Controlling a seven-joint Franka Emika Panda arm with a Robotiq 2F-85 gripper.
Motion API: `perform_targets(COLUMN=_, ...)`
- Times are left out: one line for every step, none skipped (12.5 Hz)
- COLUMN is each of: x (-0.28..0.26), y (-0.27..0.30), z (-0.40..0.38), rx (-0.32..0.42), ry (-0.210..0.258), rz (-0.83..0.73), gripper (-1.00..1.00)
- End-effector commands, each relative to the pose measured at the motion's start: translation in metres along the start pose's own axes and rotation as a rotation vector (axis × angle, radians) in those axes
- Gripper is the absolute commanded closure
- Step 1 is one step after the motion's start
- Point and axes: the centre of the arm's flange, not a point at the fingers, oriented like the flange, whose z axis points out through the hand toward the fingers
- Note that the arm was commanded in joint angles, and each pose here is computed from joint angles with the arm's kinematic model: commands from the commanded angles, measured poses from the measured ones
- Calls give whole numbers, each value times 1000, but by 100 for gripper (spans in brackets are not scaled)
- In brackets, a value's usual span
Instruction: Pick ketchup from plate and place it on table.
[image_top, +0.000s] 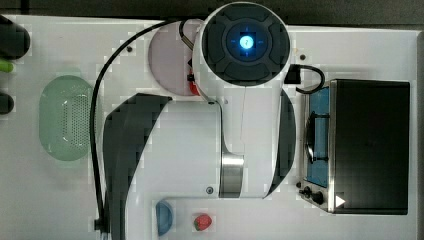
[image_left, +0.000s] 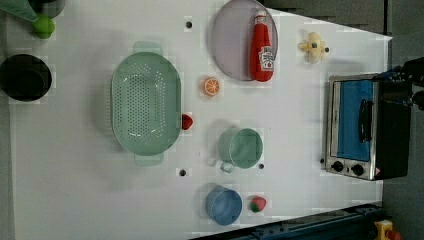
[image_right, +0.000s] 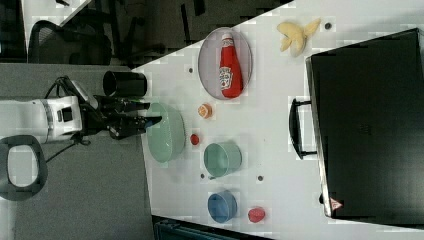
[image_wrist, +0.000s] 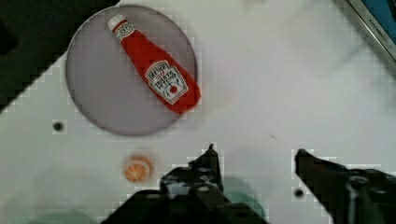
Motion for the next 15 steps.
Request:
perform_targets(x=-47, y=54, z=-40, rx=-41, ry=-22, rz=52, gripper=-57)
perform_targets(x=-46, y=54, z=-36, rx=-48, ry=-30, rz=53, gripper=-79)
perform_targets(x=-44, y=54, z=-34, rx=-50, ry=-33, rz=56, gripper=-99)
perform_targets(x=-43, y=55, z=-35, rx=-49, ry=-32, rz=58, gripper=-100)
perform_targets(x=-43, y=55, z=-35, rx=-48, ry=-32, rz=58, gripper=-100)
perform_targets(x=-42, y=54, z=-34, rx=-45, ry=-29, rz=58, gripper=-100)
perform_targets(x=-39, y=50, z=-31, rx=-38, ry=-21, rz=50, gripper=-100)
perform_targets(x=-37, y=46, z=-26, rx=-35, ry=-19, rz=42, gripper=-100)
perform_targets(x=-34, y=41, z=-17, rx=-41, ry=-27, rz=37, gripper=-100)
perform_targets(x=-31, y=36, z=-6, rx=-50, ry=-38, rz=30, gripper=-100)
perform_targets(x=-28, y=30, z=7, rx=-61, ry=-52, rz=21, gripper=-100)
perform_targets(x=-25, y=23, z=21, rx=-69, ry=-65, rz=0, gripper=-100)
perform_targets(x=-22, y=16, z=34, rx=-73, ry=-74, rz=-28, gripper=-100)
perform_targets(x=-18, y=9, z=47, rx=-72, ry=-80, rz=-56, gripper=-100)
perform_targets(x=-12, y=-1, z=58, rx=-53, ry=-63, rz=-95, gripper=-100)
